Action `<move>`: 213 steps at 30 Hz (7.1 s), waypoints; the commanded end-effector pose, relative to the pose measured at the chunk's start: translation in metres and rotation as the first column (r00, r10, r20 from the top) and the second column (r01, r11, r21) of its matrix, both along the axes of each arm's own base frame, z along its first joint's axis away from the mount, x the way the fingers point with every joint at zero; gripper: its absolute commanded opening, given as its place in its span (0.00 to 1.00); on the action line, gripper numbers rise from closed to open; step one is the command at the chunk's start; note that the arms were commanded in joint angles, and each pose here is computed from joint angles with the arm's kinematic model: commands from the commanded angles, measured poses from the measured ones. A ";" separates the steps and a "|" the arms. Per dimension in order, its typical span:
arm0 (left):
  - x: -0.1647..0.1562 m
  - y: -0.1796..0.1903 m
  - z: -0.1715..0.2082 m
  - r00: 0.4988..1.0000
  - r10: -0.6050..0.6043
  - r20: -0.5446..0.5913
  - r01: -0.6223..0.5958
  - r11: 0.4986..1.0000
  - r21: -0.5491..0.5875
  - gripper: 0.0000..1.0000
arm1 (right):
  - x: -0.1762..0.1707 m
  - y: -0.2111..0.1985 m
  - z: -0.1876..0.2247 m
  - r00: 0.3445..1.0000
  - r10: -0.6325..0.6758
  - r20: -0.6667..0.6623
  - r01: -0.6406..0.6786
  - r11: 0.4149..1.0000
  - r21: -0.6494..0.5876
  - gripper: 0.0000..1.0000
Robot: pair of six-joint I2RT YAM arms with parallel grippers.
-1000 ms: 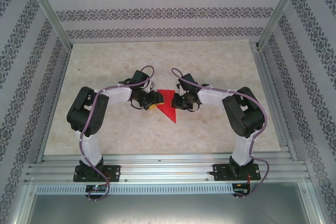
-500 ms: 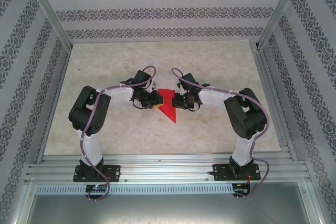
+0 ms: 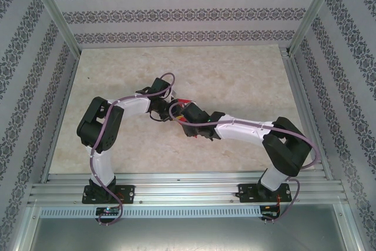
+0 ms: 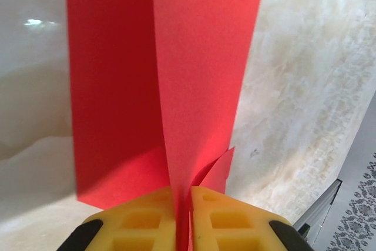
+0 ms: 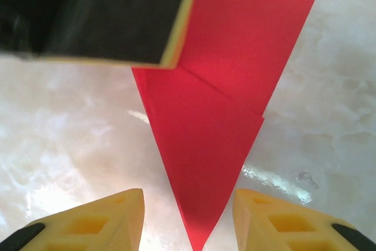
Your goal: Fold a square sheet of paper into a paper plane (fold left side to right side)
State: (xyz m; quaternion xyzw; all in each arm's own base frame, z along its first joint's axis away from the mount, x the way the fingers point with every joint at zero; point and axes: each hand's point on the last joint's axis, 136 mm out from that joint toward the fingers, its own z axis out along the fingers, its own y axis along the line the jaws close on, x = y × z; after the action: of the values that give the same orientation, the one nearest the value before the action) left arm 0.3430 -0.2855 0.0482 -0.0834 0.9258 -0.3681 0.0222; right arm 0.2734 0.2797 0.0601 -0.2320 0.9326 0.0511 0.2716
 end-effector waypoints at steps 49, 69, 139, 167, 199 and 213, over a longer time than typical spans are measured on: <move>0.006 0.034 0.066 0.981 0.051 0.186 -0.046 0.998 -0.034 0.58 | 0.008 -0.001 -0.036 0.987 0.016 -0.160 0.012 0.985 0.171 0.02; 0.005 -0.026 0.006 0.997 -0.034 0.076 0.037 0.999 -0.037 0.43 | 0.018 -0.003 -0.027 0.970 0.014 -0.243 0.084 0.918 0.387 0.05; 0.000 -0.009 -0.054 0.999 -0.001 -0.042 0.007 0.990 0.141 0.44 | 0.074 -0.020 0.029 0.963 0.012 -0.269 0.163 0.769 0.618 0.29; -0.004 -0.007 -0.060 0.999 -0.001 -0.054 0.010 0.989 0.150 0.44 | 0.109 -0.016 -0.008 0.943 -0.008 -0.333 0.217 0.772 0.598 0.02; -0.020 -0.004 -0.093 0.993 -0.032 -0.112 0.056 0.973 0.226 0.43 | 0.123 -0.027 -0.028 0.936 -0.025 -0.350 0.223 0.813 0.538 0.06; -0.018 -0.006 -0.090 0.994 -0.042 -0.103 0.065 0.970 0.236 0.43 | 0.112 -0.027 -0.003 0.944 -0.010 -0.330 0.210 0.790 0.576 0.22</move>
State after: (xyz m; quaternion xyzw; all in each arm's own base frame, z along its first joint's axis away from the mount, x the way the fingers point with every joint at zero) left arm 0.3607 -0.3167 0.0264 -0.0621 0.9339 -0.3504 0.0335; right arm 0.3833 0.2530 0.0328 -0.0539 0.9199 0.3561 0.1554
